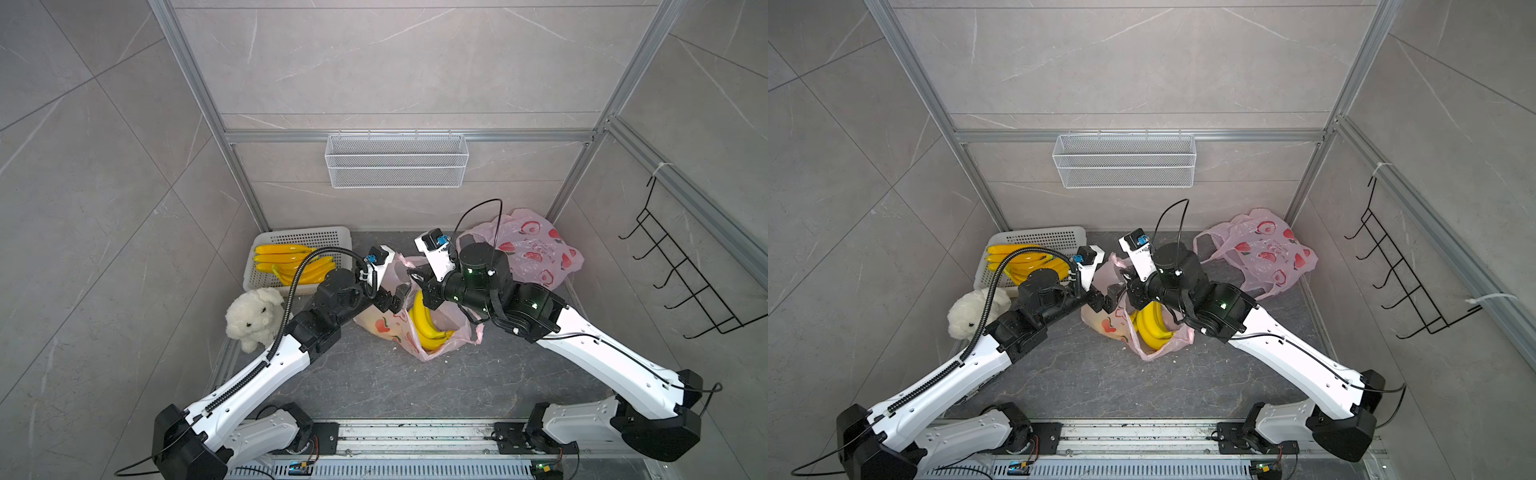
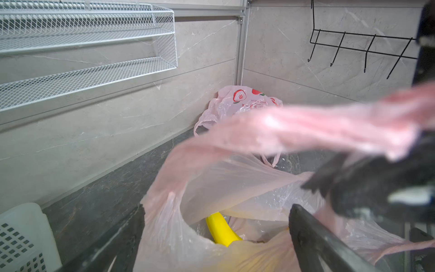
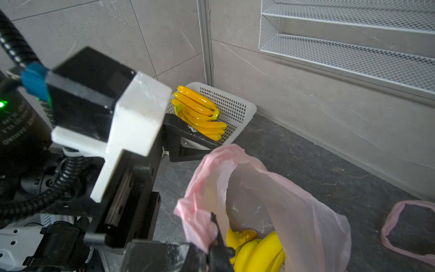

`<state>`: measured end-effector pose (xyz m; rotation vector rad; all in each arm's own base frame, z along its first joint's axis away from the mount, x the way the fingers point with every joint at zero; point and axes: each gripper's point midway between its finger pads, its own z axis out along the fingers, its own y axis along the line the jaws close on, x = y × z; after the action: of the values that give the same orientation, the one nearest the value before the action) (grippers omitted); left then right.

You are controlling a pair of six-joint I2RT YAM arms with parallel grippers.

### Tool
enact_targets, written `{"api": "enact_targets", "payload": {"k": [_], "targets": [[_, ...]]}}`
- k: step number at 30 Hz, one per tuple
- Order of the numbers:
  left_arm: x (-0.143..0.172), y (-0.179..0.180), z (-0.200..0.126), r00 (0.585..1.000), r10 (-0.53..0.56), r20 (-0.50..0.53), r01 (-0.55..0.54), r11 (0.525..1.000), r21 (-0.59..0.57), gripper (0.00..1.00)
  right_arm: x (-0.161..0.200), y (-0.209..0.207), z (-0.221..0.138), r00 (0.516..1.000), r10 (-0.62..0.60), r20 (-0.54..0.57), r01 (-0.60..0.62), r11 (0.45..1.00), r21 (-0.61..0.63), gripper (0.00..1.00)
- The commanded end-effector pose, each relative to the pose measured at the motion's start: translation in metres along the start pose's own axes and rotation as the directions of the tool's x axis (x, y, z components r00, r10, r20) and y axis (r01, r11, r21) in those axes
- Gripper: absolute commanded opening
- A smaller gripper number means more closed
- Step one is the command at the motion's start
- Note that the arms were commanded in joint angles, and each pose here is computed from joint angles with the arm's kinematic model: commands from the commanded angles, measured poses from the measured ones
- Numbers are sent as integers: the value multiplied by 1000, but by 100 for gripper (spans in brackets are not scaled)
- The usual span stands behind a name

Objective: Place the banana into a plastic bag & tie a knot
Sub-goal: Adjust the plastic bag at the center of the board.

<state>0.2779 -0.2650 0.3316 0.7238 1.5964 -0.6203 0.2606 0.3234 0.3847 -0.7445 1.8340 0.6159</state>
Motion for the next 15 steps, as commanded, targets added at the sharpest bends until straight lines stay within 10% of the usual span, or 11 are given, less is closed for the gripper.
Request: {"api": "enact_targets", "payload": {"k": [1, 15], "targets": [[-27, -4, -22, 990, 66, 126, -71, 997, 33, 98, -6, -5, -1, 1000, -29, 6, 29, 999, 27, 0], [-23, -8, -29, 971, 185, 154, -197, 978, 63, 100, -8, 0, 7, 998, -55, -11, 55, 998, 3, 0]]}}
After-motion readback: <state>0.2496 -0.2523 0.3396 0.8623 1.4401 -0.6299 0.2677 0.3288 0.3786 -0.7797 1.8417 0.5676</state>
